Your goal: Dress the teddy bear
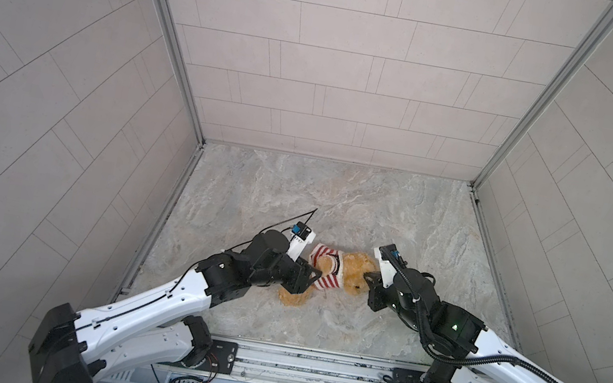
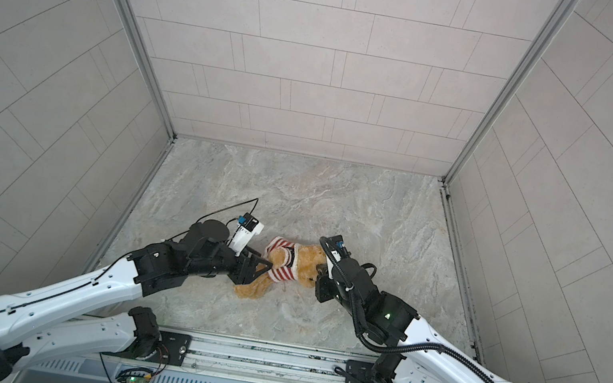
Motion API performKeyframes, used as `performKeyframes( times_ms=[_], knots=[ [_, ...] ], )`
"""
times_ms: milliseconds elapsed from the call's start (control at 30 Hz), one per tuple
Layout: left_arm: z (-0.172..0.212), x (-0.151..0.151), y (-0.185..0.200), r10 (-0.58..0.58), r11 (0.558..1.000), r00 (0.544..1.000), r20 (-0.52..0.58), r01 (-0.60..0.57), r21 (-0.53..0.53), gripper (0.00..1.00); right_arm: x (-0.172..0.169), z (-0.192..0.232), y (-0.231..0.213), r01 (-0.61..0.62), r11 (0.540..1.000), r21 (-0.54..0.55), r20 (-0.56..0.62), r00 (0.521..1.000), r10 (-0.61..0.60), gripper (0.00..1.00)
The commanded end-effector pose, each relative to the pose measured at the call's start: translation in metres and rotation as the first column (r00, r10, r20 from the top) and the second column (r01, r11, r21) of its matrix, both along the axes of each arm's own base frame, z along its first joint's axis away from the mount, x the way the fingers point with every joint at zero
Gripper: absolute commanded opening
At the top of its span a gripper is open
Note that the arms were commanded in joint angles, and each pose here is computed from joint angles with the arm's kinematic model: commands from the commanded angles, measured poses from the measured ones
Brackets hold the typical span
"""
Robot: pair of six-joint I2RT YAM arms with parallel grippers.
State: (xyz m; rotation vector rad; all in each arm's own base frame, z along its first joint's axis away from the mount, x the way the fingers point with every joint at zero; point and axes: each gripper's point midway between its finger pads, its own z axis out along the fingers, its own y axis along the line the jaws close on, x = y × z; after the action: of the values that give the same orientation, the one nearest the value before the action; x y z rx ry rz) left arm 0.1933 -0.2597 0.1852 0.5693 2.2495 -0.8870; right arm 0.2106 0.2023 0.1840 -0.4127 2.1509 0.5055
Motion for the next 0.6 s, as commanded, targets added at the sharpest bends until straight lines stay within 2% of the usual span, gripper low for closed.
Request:
performKeyframes(
  times_ms=[0, 167, 233, 300, 533, 567],
  knots=[
    [0.021, 0.008, -0.014, -0.009, 0.998, 0.999, 0.037, 0.011, -0.056, 0.47, 0.004, 0.017, 0.005, 0.008, 0.998, 0.055, 0.034, 0.999, -0.010, 0.00],
    [0.021, 0.014, -0.027, -0.021, 0.997, 0.999, 0.036, 0.024, -0.077, 0.42, 0.003, 0.017, 0.008, -0.009, 0.998, 0.054, 0.031, 0.999, 0.007, 0.00],
    [0.020, 0.016, -0.030, -0.019, 0.996, 0.999, 0.034, 0.021, -0.081, 0.26, 0.002, 0.016, 0.008, -0.013, 0.999, 0.047, 0.027, 1.000, 0.011, 0.00],
    [0.017, 0.019, -0.029, -0.005, 0.997, 1.000, 0.030, 0.007, -0.076, 0.17, 0.002, 0.014, 0.007, -0.011, 0.999, 0.050, 0.029, 1.000, 0.010, 0.00],
    [0.008, 0.024, -0.020, 0.036, 0.999, 0.999, 0.033, -0.035, -0.038, 0.00, -0.002, 0.012, 0.002, -0.006, 0.999, 0.043, 0.026, 1.000, 0.005, 0.00],
    [0.008, 0.024, -0.019, 0.036, 0.998, 0.999, 0.025, -0.035, -0.043, 0.00, -0.003, 0.012, 0.001, -0.010, 0.999, 0.040, 0.026, 1.000, 0.009, 0.00]
  ],
)
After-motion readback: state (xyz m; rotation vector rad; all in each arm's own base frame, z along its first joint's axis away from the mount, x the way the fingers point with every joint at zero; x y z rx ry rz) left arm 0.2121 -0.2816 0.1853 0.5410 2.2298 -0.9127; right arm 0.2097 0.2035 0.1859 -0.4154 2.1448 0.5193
